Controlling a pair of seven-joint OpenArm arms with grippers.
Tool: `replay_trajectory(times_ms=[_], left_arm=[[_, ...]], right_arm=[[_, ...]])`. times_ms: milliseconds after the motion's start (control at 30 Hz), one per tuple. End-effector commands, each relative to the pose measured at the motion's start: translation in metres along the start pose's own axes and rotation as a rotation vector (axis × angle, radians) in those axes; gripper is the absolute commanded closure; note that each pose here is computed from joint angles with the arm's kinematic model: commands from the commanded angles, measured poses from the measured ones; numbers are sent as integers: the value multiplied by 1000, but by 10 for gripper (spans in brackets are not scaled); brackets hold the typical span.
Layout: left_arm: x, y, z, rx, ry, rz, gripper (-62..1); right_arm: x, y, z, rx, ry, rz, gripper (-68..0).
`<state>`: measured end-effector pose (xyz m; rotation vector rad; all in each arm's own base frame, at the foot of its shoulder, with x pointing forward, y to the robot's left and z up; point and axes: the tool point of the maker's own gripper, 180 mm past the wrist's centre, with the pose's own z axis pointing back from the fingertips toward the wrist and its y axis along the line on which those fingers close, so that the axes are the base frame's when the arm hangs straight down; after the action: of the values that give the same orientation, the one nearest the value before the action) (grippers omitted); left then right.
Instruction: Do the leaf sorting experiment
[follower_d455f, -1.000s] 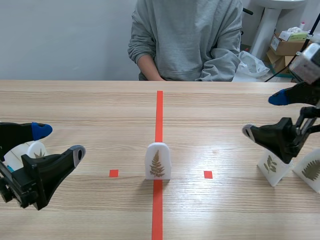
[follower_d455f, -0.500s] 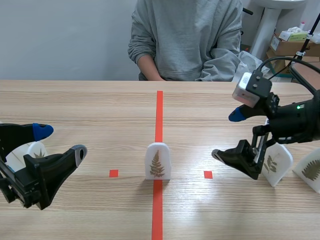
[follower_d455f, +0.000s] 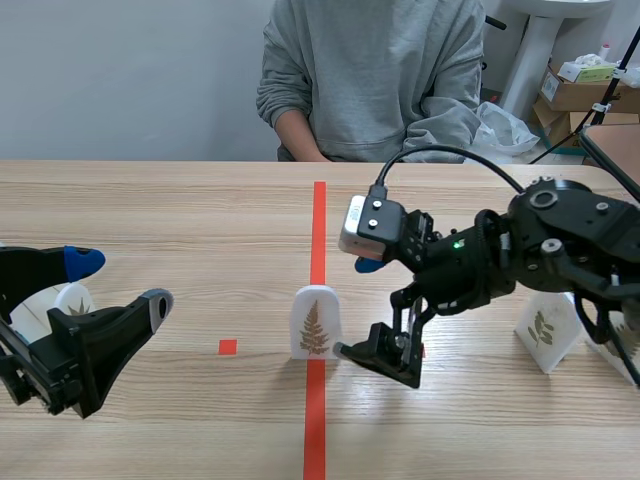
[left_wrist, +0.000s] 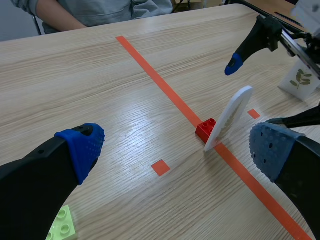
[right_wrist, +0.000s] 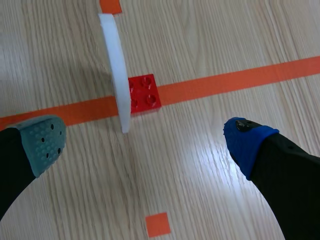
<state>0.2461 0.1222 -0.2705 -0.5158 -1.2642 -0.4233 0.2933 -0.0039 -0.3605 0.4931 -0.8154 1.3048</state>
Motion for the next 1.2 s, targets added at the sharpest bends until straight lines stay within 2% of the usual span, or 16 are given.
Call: replay_trajectory(times_ms=[0, 200, 433, 500, 667, 733, 1067, 1167], left_arm=[[7, -1, -1, -1, -31, 10, -623], [7, -1, -1, -1, -35, 10, -623], [8, -1, 0, -1, -39, 9, -623], [8, -1, 0, -1, -39, 9, -623], [9, -1, 0, -1, -42, 9, -623], [9, -1, 0, -1, -42, 9, -623], [9, -1, 0, -1, -42, 9, -623], [9, -1, 0, -1, -42, 9, -623]], right_arm=[[8, -11, 1, -22, -18, 20, -679], [9, -1, -15, 9, -7, 51, -679], [11, 5, -22, 27, -9, 59, -679], [9, 6, -23, 29, 2, 73, -599], [7, 3, -23, 9, 14, 85, -280], [7, -1, -23, -11, 14, 83, -204], [7, -1, -23, -12, 15, 83, -4], [6, -1, -24, -12, 18, 83, -7]])
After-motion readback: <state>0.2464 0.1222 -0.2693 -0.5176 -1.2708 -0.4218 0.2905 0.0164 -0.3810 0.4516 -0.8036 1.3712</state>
